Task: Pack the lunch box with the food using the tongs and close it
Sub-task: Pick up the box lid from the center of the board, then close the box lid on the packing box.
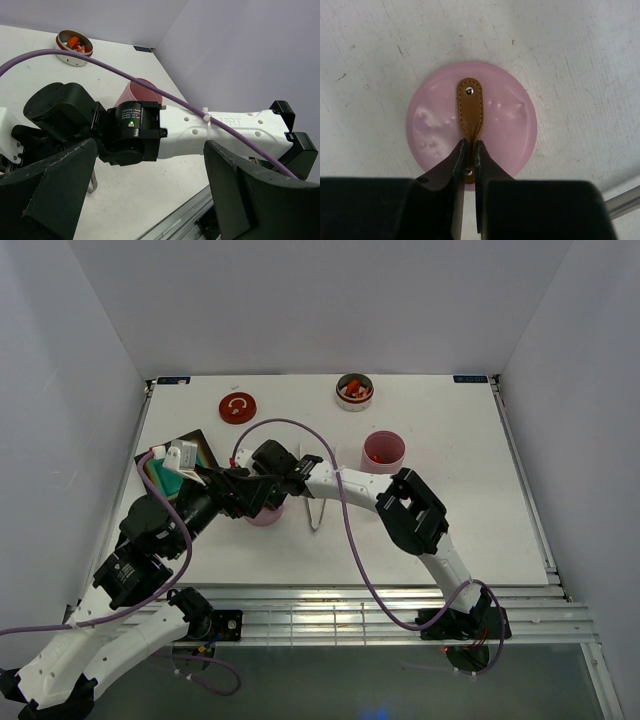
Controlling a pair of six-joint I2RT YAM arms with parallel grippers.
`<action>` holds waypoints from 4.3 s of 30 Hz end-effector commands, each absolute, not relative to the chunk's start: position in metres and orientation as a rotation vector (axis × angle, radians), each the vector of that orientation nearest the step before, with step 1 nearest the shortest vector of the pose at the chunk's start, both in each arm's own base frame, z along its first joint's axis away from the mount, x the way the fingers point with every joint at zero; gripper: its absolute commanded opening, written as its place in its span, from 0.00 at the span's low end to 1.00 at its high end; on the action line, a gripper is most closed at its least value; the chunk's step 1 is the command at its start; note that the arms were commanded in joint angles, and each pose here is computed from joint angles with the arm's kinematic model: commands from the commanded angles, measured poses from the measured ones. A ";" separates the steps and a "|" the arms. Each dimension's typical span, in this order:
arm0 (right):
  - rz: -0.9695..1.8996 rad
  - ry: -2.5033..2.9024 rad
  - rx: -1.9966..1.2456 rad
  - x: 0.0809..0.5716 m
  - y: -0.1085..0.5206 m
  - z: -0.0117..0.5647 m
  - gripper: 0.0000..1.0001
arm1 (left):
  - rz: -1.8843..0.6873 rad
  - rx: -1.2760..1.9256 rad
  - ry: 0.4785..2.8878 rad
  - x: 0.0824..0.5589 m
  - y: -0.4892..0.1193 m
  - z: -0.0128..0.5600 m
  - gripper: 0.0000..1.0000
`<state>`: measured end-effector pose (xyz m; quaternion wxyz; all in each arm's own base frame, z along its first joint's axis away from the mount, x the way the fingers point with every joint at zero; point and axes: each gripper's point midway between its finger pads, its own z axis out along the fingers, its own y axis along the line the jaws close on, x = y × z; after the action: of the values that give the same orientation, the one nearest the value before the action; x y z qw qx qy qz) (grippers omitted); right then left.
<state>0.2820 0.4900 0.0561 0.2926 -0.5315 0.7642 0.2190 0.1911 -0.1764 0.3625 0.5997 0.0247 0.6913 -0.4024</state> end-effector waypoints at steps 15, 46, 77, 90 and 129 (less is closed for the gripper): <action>0.414 1.891 -1.014 0.337 0.430 0.274 0.08 | -0.938 -0.022 1.615 0.195 -0.172 0.359 0.98; 0.160 2.313 -0.507 0.360 0.188 0.256 0.08 | -0.710 0.010 1.954 0.260 -0.220 0.182 0.98; 0.176 2.411 -0.516 0.378 0.175 0.195 0.44 | -0.694 -0.007 1.913 0.259 -0.212 0.186 0.98; 0.514 2.143 -0.528 0.383 0.208 0.300 0.27 | -0.685 -0.034 1.878 0.259 -0.204 0.191 0.98; 1.563 2.130 -0.485 0.372 0.248 0.213 0.08 | -0.623 -0.074 1.861 0.264 -0.193 0.195 0.98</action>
<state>0.3599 0.2489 0.1938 0.1988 -0.1683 0.7684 0.5846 0.2643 -0.1970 0.1864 0.5435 -0.0264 0.7966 -0.2633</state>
